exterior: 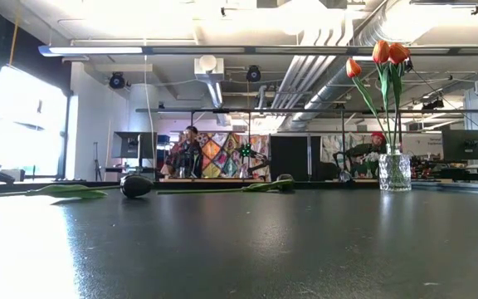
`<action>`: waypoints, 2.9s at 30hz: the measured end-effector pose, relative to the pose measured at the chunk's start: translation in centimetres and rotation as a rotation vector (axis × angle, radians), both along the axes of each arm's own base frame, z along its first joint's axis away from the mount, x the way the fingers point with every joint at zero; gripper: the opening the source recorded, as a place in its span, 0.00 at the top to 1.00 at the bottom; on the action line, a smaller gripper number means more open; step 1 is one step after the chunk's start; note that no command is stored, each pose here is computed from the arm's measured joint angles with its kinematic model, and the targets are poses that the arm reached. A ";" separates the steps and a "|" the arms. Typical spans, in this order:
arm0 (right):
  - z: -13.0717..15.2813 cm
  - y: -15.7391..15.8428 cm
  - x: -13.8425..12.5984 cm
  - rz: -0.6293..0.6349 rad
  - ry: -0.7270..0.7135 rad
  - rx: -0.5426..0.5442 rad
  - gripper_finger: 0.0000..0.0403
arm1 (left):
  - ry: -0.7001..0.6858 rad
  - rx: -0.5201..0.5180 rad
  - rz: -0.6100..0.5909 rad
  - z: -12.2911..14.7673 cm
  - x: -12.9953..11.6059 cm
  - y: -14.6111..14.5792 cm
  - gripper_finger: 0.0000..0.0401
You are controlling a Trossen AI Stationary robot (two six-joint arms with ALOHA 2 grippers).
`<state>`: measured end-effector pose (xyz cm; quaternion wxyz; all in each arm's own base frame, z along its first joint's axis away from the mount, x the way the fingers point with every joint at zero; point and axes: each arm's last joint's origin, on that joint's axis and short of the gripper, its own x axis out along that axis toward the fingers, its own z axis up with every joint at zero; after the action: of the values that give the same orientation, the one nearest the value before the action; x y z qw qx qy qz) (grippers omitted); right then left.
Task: Sort flowers into vase by color
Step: Put the bottom black tulip into the red flower vase
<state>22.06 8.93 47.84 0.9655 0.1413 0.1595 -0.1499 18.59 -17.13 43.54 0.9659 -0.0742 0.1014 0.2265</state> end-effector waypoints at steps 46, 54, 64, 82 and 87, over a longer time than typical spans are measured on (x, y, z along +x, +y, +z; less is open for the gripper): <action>-1.2 1.5 3.4 -0.105 -0.073 0.119 0.48 | -0.113 0.009 -0.390 -8.0 -14.6 -1.0 1.00; -1.4 1.7 3.7 -0.123 -0.080 0.162 0.48 | -0.246 -0.060 -0.439 -12.2 -15.8 -0.2 1.00; -1.4 1.1 4.0 -0.150 -0.091 0.182 0.48 | -0.278 -0.201 -0.471 -12.9 -16.6 0.4 1.00; -1.3 0.5 4.3 -0.179 -0.111 0.214 0.48 | -0.273 -0.182 -0.473 -11.8 -16.6 0.7 1.00; -1.3 0.5 4.3 -0.189 -0.119 0.227 0.48 | -0.271 -0.171 -0.474 -13.7 -16.6 -0.2 1.00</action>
<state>26.31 9.39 46.56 0.9327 0.2723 0.1040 -0.2123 1.95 -17.35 29.88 0.9869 -0.1592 0.0046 -0.0269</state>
